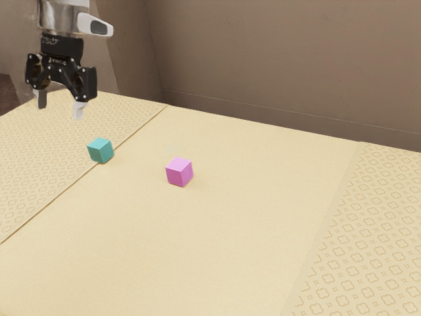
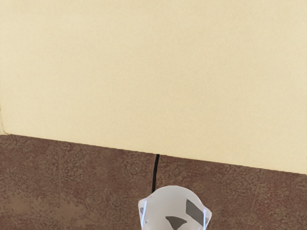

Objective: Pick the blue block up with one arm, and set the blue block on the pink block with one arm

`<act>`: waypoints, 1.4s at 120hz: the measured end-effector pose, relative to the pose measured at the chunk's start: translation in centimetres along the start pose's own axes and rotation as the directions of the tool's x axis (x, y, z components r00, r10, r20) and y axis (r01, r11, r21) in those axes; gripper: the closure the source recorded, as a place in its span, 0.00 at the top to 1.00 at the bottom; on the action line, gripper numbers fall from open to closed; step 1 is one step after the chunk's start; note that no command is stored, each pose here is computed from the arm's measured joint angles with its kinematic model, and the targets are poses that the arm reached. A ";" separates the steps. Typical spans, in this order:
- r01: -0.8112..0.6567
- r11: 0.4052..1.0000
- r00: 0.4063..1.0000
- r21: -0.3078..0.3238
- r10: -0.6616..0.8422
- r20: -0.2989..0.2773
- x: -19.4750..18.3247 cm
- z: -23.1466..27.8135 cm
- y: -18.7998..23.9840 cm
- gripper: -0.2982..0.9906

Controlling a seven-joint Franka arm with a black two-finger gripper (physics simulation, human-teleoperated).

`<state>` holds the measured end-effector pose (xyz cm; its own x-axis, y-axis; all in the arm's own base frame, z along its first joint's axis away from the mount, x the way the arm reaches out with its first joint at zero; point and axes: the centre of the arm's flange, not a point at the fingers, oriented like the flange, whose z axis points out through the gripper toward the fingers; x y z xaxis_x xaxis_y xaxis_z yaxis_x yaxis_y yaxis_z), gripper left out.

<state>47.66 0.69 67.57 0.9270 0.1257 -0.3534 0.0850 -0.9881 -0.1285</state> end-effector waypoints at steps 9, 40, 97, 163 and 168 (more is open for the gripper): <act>0.018 1.000 0.994 -0.005 -0.018 -0.108 1.2 -0.8 0.2 0.77; 0.068 0.995 0.889 -0.071 -0.093 -0.449 -1.6 -11.2 -0.9 0.77; 0.395 0.907 0.819 -0.145 -0.419 -0.391 15.3 -1.5 -16.6 0.77; 0.309 0.920 0.809 -0.239 -0.387 -0.443 32.0 12.5 -26.0 0.77; 0.289 0.930 0.809 -0.226 -0.363 -0.462 32.9 12.7 -26.2 0.77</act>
<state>71.28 31.82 47.55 0.8878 0.4196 0.1890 0.4293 -0.9031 -0.0121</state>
